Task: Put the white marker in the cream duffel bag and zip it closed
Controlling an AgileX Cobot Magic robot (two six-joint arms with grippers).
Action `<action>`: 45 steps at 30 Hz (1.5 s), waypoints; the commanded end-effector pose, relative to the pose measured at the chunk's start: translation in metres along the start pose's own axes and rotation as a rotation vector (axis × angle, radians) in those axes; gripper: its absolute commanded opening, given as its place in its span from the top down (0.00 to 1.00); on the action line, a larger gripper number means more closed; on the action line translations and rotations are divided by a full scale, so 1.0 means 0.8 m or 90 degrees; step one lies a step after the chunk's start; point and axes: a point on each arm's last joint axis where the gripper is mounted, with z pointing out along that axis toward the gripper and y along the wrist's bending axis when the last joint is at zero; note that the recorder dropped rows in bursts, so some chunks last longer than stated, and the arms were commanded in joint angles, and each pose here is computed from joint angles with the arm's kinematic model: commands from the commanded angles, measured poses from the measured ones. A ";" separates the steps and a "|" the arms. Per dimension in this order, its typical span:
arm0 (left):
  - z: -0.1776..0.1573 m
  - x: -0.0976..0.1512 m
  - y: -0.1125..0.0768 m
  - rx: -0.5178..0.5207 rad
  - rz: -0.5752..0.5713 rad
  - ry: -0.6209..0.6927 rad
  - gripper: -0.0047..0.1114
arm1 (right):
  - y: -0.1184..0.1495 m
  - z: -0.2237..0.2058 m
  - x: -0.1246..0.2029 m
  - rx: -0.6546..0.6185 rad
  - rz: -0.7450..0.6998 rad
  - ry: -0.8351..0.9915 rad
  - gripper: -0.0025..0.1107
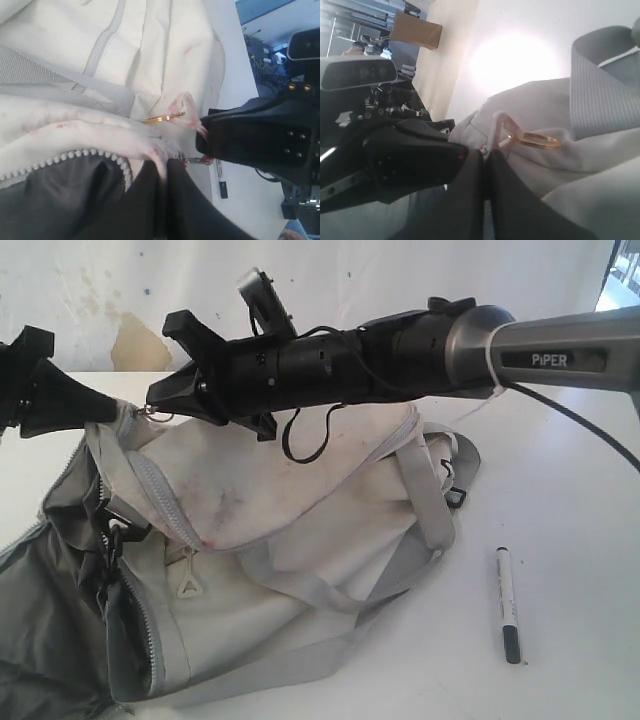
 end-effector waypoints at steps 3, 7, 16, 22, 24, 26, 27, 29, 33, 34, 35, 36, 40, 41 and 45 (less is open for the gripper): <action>-0.006 -0.013 0.004 -0.034 -0.127 -0.074 0.96 | 0.019 -0.008 -0.007 -0.023 -0.115 -0.004 0.98; -0.006 -0.016 0.003 -0.028 -0.144 -0.092 0.96 | 0.022 -0.006 -0.004 -0.029 -0.142 0.001 0.98; -0.010 -0.026 0.014 -0.063 -0.272 -0.167 0.96 | 0.030 -0.003 0.001 -0.037 -0.207 0.008 0.98; -0.011 -0.031 0.018 -0.073 -0.322 -0.202 0.96 | 0.027 -0.003 0.005 -0.022 -0.233 0.034 0.98; -0.012 -0.031 0.018 -0.075 -0.324 -0.206 0.96 | 0.026 -0.004 0.008 -0.016 -0.235 0.051 0.98; -0.012 -0.032 0.019 -0.076 -0.340 -0.212 0.96 | 0.025 -0.005 0.010 -0.009 -0.240 0.066 0.98; -0.012 -0.032 0.020 -0.076 -0.350 -0.215 0.96 | 0.024 -0.005 0.012 -0.002 -0.237 0.080 0.98; -0.012 -0.033 0.020 -0.076 -0.363 -0.219 0.96 | 0.024 -0.007 0.014 0.011 -0.237 0.096 0.98; -0.012 -0.033 0.021 -0.080 -0.365 -0.223 0.96 | 0.029 -0.018 0.019 0.060 -0.260 0.142 0.98; -0.012 -0.033 0.021 -0.080 -0.365 -0.223 0.96 | 0.029 -0.021 0.020 0.078 -0.269 0.154 0.98; -0.012 -0.033 0.022 -0.081 -0.367 -0.225 0.96 | 0.030 -0.024 0.021 0.095 -0.277 0.163 0.98; -0.013 -0.033 0.022 -0.081 -0.372 -0.227 0.96 | 0.031 -0.028 0.021 0.113 -0.283 0.172 0.98; -0.013 -0.034 0.022 -0.076 -0.379 -0.231 0.96 | 0.036 -0.043 0.022 0.179 -0.292 0.190 0.98; -0.013 -0.034 0.021 -0.074 -0.381 -0.232 0.96 | 0.035 -0.047 0.024 0.195 -0.292 0.196 0.98; -0.013 -0.035 0.020 -0.065 -0.390 -0.233 0.96 | 0.033 -0.060 0.031 0.244 -0.296 0.213 0.98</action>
